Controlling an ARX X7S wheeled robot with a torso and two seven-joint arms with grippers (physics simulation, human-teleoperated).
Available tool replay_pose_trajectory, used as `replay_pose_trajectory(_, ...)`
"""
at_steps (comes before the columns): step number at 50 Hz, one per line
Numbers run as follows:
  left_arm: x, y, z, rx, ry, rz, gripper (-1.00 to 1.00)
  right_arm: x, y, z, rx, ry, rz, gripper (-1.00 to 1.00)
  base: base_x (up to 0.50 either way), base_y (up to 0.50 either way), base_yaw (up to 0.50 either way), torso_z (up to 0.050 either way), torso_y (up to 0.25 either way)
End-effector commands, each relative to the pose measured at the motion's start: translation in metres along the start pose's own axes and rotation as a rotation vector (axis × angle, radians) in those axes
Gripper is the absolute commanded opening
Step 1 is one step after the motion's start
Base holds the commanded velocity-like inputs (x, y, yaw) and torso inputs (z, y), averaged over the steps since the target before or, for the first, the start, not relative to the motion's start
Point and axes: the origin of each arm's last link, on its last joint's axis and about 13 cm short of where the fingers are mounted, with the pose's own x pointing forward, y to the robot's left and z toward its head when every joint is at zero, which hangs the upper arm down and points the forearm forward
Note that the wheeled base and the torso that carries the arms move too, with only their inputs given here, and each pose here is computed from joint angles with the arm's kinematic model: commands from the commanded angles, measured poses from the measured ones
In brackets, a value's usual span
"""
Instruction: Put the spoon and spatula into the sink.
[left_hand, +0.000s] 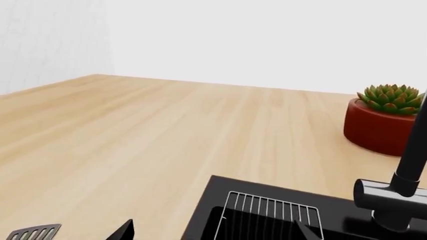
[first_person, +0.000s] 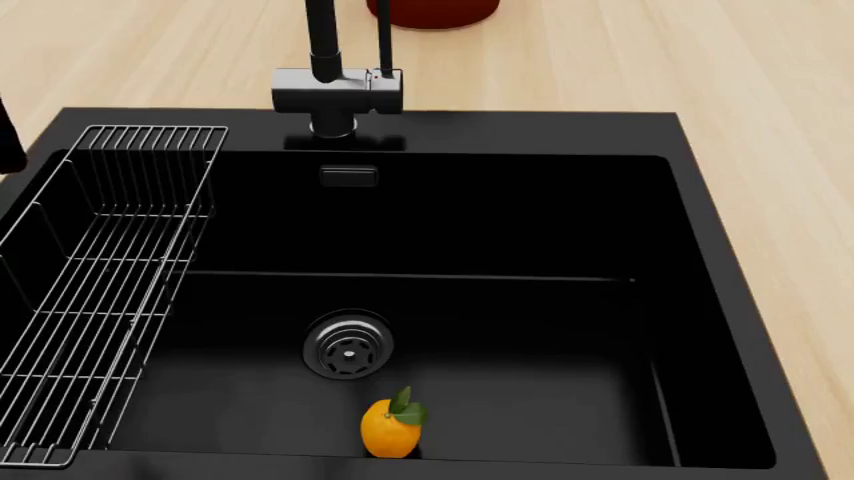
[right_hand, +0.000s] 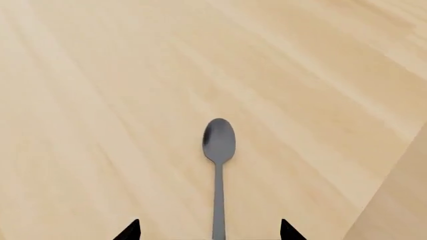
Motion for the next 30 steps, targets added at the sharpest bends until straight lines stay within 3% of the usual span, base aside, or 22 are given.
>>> replay_pose_trajectory(1,-0.001,0.001,-0.001,0.0,0.003,0.004,1.0,0.015,-0.005,-0.013,-0.006,0.04,-0.011,1.0,0.0,0.0,0.0,0.0,0.0)
replay_pose_trajectory(10,-0.001,0.001,-0.002,-0.001,0.004,0.001,1.0,0.019,-0.006,-0.021,-0.02,0.069,-0.02,1.0,0.0,0.0,0.0,0.0,0.0)
replay_pose_trajectory(14,0.0,0.001,-0.001,-0.003,0.004,0.003,1.0,0.019,-0.005,-0.024,0.013,0.084,-0.015,1.0,0.0,0.0,0.0,0.0,0.0)
replay_pose_trajectory(15,0.0,0.001,-0.001,-0.002,0.003,0.003,1.0,0.019,-0.005,-0.025,0.0,0.082,-0.011,-1.0,0.01,0.0,0.0,0.0,0.0)
replay_pose_trajectory(24,-0.001,0.003,0.0,-0.001,0.001,0.009,1.0,0.017,-0.005,-0.025,-0.02,0.049,-0.037,-1.0,0.0,0.0,0.0,-0.002,0.0)
replay_pose_trajectory(30,-0.003,0.003,0.001,-0.002,-0.003,0.008,1.0,0.006,-0.003,-0.012,-0.064,-0.048,-0.03,-1.0,0.0,0.0,0.0,0.0,0.0)
